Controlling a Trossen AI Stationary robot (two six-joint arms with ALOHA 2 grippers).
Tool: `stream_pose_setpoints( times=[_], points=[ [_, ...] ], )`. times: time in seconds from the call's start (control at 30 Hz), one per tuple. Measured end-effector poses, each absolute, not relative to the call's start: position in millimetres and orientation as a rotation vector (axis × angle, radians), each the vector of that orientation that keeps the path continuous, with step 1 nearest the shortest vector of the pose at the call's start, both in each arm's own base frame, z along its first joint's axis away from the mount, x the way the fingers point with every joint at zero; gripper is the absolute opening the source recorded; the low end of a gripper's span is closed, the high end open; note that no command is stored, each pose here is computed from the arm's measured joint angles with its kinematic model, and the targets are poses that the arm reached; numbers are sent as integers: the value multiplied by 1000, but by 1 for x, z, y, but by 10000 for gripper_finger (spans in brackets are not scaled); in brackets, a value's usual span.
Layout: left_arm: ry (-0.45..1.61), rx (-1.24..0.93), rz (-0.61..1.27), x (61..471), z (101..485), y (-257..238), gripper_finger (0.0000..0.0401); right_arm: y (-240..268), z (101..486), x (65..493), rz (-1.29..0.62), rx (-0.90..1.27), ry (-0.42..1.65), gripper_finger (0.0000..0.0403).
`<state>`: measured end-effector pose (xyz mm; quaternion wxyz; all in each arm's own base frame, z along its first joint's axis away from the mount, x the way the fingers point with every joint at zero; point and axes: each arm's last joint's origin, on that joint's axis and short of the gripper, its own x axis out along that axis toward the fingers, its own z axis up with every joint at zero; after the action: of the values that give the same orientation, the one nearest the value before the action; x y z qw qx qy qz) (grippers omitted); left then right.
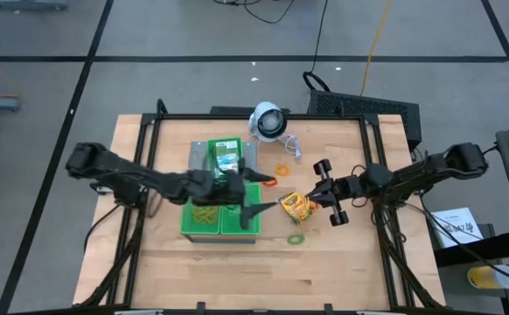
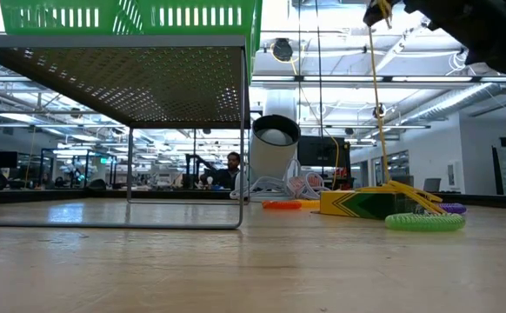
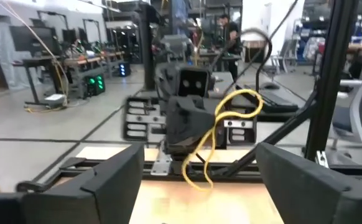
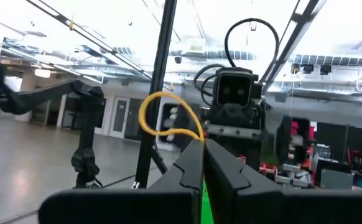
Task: Pick & Place Office Desk Supplies
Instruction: Put the yellow rubber band into the bottom left green basket on the shelf
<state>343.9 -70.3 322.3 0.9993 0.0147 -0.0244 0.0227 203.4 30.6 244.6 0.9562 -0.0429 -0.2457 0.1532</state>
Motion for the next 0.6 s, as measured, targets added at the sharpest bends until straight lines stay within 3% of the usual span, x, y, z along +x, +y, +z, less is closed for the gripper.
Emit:
stream_pose_setpoints(
  times=[0.27, 0.6],
  points=[
    [-19, 42, 1, 391, 309, -74, 311, 34, 254, 218, 383, -105, -507, 0],
    [-1, 23, -36, 412, 298, -73, 291, 35, 258, 221, 386, -116, -498, 0]
  ],
)
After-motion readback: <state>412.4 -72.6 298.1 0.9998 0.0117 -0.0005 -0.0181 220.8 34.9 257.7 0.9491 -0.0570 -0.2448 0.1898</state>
